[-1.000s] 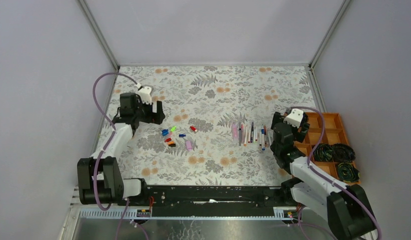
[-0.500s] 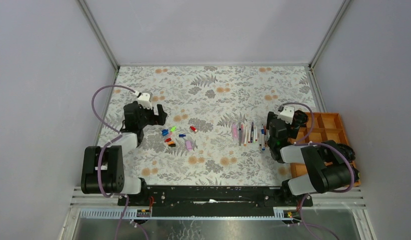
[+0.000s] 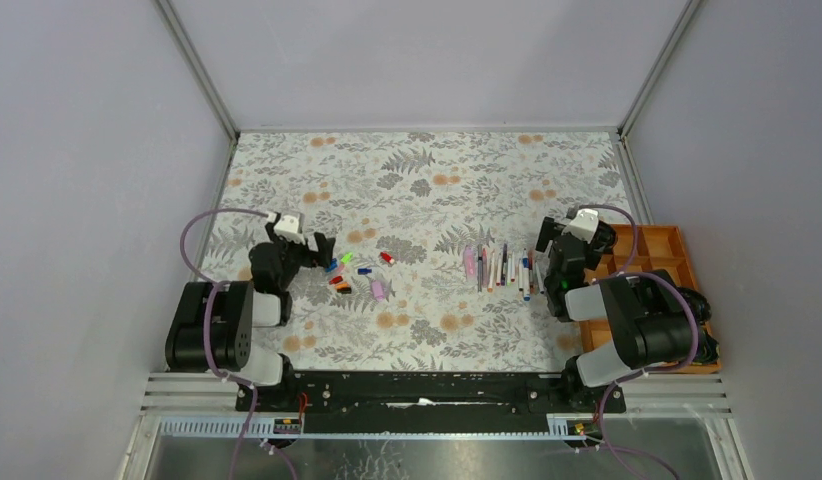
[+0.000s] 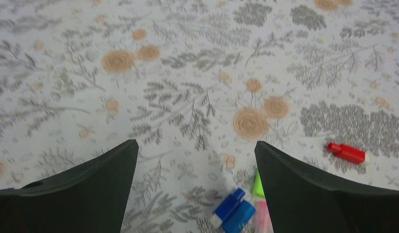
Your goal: Open the pen caps
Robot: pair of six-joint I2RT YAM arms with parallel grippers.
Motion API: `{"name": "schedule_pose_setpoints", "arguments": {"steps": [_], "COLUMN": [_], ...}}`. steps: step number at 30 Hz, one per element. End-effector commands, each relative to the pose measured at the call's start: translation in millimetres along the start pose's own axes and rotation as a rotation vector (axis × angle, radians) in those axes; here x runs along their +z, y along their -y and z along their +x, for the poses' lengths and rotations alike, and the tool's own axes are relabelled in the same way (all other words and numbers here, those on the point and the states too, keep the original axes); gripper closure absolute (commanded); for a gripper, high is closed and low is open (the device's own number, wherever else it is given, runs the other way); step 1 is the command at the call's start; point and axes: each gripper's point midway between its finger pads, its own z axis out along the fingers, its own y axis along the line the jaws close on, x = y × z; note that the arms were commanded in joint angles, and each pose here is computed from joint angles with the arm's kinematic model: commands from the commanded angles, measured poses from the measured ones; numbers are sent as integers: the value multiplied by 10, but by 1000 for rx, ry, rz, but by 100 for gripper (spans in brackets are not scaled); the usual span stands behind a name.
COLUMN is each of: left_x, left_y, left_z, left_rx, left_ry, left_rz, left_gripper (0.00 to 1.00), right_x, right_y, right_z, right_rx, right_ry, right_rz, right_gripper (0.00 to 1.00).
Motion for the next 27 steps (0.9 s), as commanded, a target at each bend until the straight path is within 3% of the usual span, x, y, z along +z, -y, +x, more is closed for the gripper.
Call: {"name": "schedule_pose_setpoints", "arguments": {"steps": [1, 3, 7, 12, 17, 27], "left_x": [-68, -67, -32, 70, 103, 100], "left_y": [81, 100, 52, -105, -141, -138], "left_z": [-217, -183, -196, -145, -149, -147], "left_rx": [71, 91, 75, 17, 12, 11], "left_ry": [167, 153, 150, 96, 87, 88], "left_rz": [28, 25, -9, -88, -112, -111], "left_gripper": [1, 1, 1, 1, 1, 1], "right_x": [65, 60, -176, -116, 142, 111], "right_y": [-99, -116, -186, -226, -167, -148], "right_z": [-176, -138, -190, -188, -70, -103], "right_rx": [74, 73, 38, 31, 104, 111], "right_ry": [56, 45, 182, 163, 19, 47], "right_rz": [-64, -88, -195, -194, -194, -200], "right_gripper": [0, 0, 0, 0, 0, 0]}}
